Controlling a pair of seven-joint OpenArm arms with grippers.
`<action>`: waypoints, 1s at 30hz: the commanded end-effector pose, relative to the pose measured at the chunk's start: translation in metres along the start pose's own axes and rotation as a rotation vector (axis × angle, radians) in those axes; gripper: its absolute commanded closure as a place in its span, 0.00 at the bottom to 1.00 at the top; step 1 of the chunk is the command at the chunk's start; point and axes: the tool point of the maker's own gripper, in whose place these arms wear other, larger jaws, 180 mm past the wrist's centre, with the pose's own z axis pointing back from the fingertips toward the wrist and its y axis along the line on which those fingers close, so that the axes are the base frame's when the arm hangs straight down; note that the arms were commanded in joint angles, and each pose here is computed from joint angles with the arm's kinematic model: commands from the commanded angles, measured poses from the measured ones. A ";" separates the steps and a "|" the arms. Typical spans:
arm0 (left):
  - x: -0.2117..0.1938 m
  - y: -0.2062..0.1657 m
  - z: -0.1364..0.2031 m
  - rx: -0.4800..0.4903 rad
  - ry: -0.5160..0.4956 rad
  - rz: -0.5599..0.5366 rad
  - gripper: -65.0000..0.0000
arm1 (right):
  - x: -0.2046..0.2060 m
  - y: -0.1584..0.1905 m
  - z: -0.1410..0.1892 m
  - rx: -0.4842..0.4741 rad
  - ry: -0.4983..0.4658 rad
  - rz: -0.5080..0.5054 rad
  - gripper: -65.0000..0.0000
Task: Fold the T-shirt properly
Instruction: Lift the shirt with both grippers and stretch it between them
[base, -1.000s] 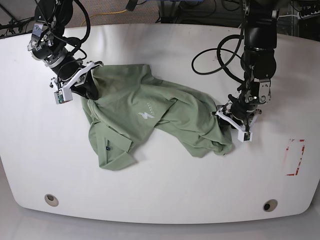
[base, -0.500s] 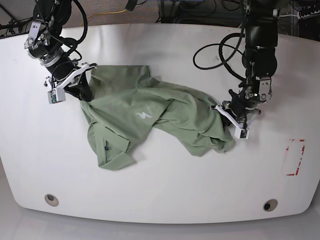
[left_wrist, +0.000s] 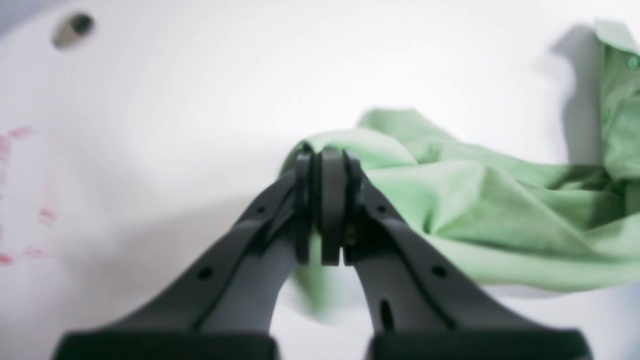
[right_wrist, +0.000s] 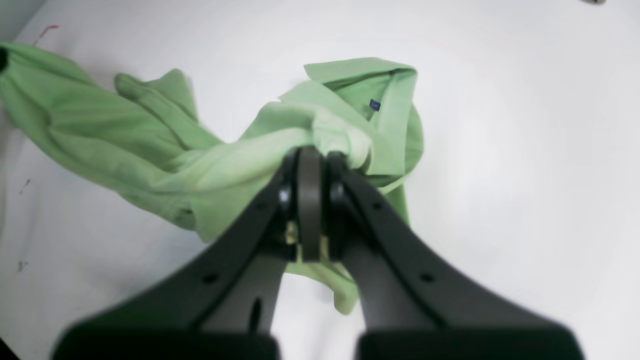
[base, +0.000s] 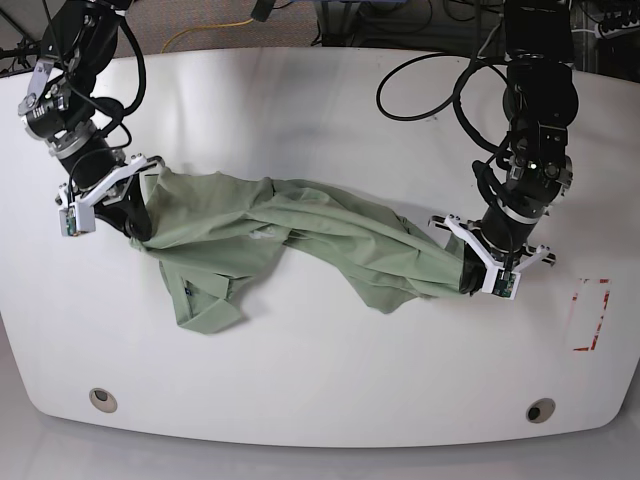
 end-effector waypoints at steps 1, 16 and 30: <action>0.040 0.008 0.005 0.028 -0.107 -0.062 1.00 | 0.033 -0.008 0.001 0.000 -0.079 0.061 1.00; 0.128 0.038 0.004 0.164 -0.277 -0.210 1.00 | 0.108 -0.036 -0.045 0.037 -0.147 0.162 1.00; 0.218 0.068 0.021 0.295 -0.442 -0.286 1.00 | 0.220 -0.056 -0.080 0.042 -0.206 0.265 1.00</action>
